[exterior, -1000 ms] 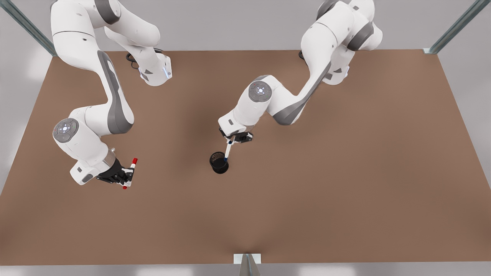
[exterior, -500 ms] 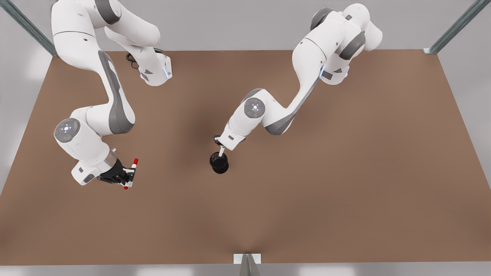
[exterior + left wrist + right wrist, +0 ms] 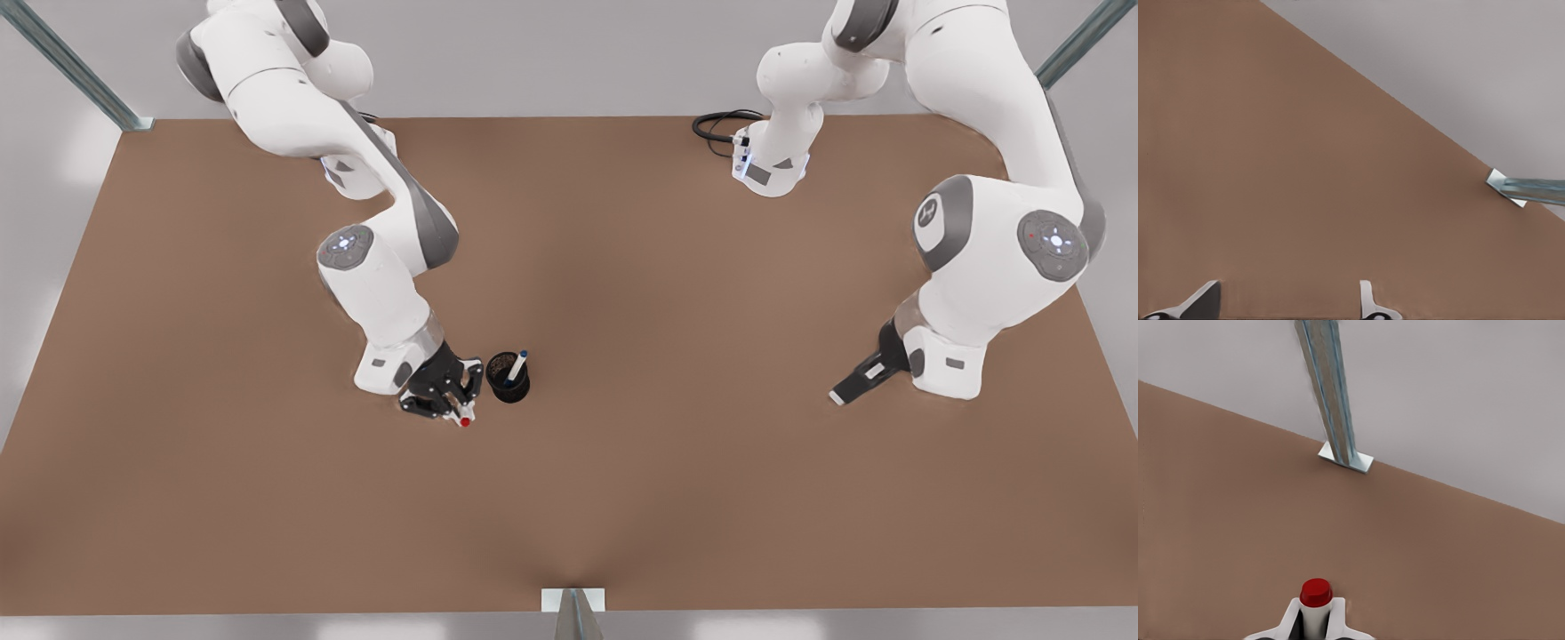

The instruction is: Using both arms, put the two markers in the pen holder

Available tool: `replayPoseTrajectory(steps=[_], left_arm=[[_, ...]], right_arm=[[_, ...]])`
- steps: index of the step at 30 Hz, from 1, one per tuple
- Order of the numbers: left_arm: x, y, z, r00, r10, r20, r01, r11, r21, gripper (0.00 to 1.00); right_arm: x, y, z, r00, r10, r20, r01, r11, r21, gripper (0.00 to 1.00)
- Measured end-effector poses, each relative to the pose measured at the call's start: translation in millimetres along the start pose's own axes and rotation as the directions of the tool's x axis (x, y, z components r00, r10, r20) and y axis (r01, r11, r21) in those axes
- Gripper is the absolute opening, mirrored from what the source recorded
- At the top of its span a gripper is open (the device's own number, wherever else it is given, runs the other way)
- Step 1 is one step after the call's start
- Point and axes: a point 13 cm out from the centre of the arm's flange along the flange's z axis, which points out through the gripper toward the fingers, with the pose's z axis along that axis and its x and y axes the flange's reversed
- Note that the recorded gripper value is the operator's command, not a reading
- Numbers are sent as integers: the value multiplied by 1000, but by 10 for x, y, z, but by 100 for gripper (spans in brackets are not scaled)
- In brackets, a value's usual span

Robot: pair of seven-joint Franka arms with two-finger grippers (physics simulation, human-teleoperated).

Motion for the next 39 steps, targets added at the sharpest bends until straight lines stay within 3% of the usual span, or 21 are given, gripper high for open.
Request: replayPoseTrajectory(steps=[6, 11, 15, 21, 31, 32, 33, 34, 39], left_arm=[[343, 442, -4, 982, 149, -119, -164, 979, -122, 100], [444, 535, 75, 953, 239, -187, -266, 954, -139, 100], [504, 550, 86, 930, 297, -217, -329, 935, -133, 100], [597, 498, 104, 896, 370, -245, -405, 908, -111, 100], [653, 460, 110, 859, 438, -264, -471, 879, -76, 100], [663, 452, 117, 856, 444, -266, -477, 876, -74, 100], [666, 447, 119, 853, 449, -266, -482, 873, -72, 100], [667, 446, 122, 850, 453, -267, -486, 871, -70, 100], [662, 442, 150, 840, 470, -272, -503, 862, -63, 100]], right_arm=[[740, 853, 730, 985, -83, 152, 97, 992, -84, 21], [435, 903, 457, 926, -74, 371, 121, 987, -105, 21], [458, 819, 342, 895, -62, 442, 123, 986, -112, 21], [611, 736, 247, 877, -51, 478, 122, 986, -117, 21], [1032, 408, 547, 901, -51, 431, 109, 988, -109, 21], [1117, 424, 594, 907, -56, 418, 113, 987, -112, 30], [1222, 436, 647, 914, -60, 402, 115, 987, -115, 96], [1301, 440, 688, 919, -63, 389, 117, 986, -117, 100], [1283, 312, 638, 917, -61, 393, 110, 989, -103, 100]])
